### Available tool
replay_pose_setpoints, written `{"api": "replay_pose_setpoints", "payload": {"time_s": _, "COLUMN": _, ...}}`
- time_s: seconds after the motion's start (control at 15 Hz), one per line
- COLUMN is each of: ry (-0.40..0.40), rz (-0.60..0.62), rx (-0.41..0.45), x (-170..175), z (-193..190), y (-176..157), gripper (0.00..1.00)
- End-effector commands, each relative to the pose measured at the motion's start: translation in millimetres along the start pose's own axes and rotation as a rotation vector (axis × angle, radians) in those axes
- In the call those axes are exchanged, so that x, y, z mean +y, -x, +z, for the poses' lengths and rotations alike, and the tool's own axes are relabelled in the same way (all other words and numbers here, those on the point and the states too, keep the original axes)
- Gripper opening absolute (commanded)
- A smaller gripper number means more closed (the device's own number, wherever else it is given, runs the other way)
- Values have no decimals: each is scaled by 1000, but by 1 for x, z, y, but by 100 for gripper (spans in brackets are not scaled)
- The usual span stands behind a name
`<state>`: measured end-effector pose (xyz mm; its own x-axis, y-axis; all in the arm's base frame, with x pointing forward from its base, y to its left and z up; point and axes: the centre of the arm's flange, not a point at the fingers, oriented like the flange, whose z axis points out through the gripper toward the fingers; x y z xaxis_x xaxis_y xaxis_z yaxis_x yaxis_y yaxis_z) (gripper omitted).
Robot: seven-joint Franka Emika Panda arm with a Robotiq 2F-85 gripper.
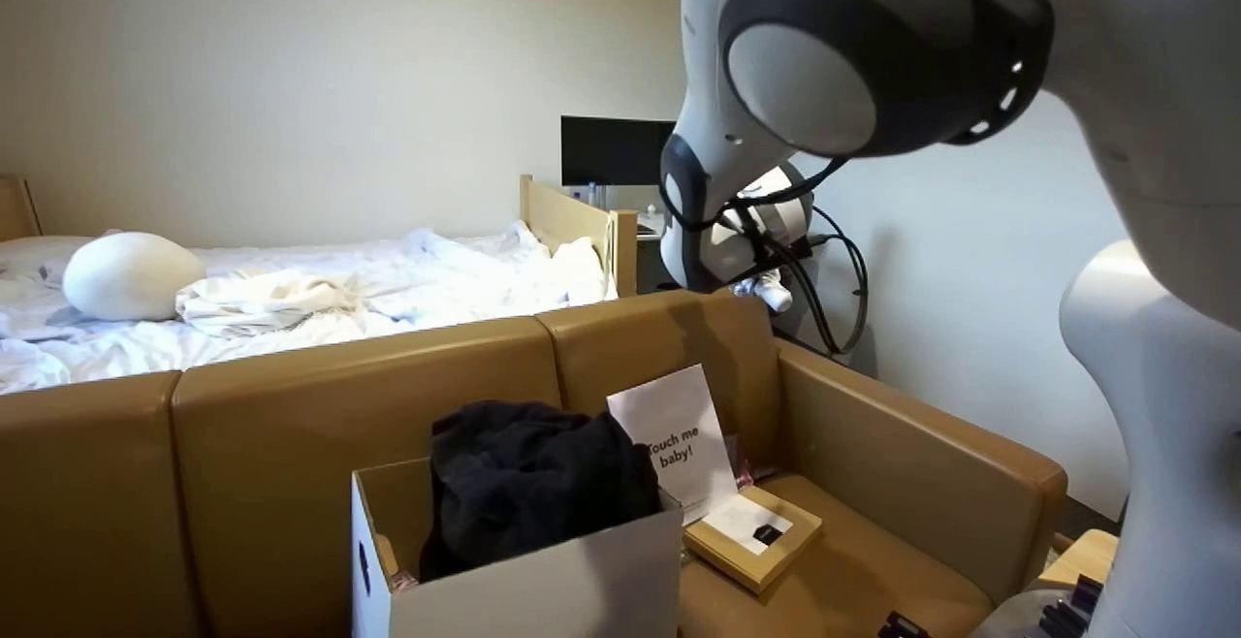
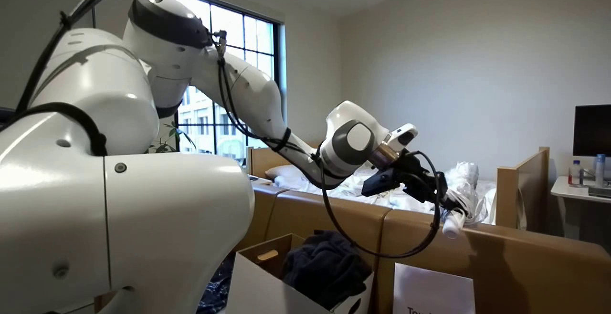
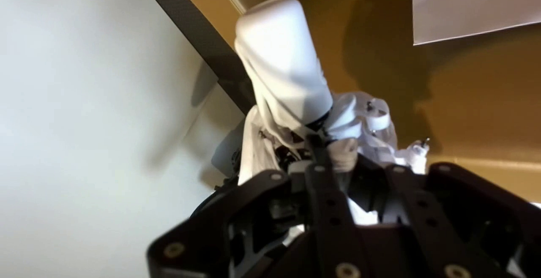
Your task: Take the umbrella and put it in the box
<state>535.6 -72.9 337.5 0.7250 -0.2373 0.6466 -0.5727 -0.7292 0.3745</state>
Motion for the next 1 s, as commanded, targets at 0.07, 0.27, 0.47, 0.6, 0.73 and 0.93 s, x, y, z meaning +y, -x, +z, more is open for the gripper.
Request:
{"api": "replay_pose_setpoints", "payload": {"time_s": 0.07, "ry": -145, "rz": -105, "rx": -126, "x": 15, "z": 16, "y": -18, "gripper": 6}}
{"api": "replay_pose_setpoints", "payload": {"time_s": 0.27, "ry": -235, "rz": -192, "rx": -155, "x": 5, "z": 15, "y": 3, "gripper": 6}}
{"api": "replay_pose_setpoints", "payload": {"time_s": 0.47, "ry": -320, "rz": -300, "rx": -177, "x": -24, "z": 6, "y": 40, "gripper": 6}}
{"api": "replay_pose_setpoints", "payload": {"time_s": 0.6, "ry": -367, "rz": -386, "rx": -182, "x": -36, "z": -7, "y": 69, "gripper": 6}}
{"api": "replay_pose_setpoints", "payload": {"time_s": 0.73, "ry": -416, "rz": -466, "rx": -180, "x": -48, "z": -16, "y": 89, "gripper": 5}}
{"api": "replay_pose_setpoints", "payload": {"time_s": 0.93, "ry": -485, "rz": -581, "rx": -154, "x": -58, "z": -30, "y": 111, "gripper": 5}}
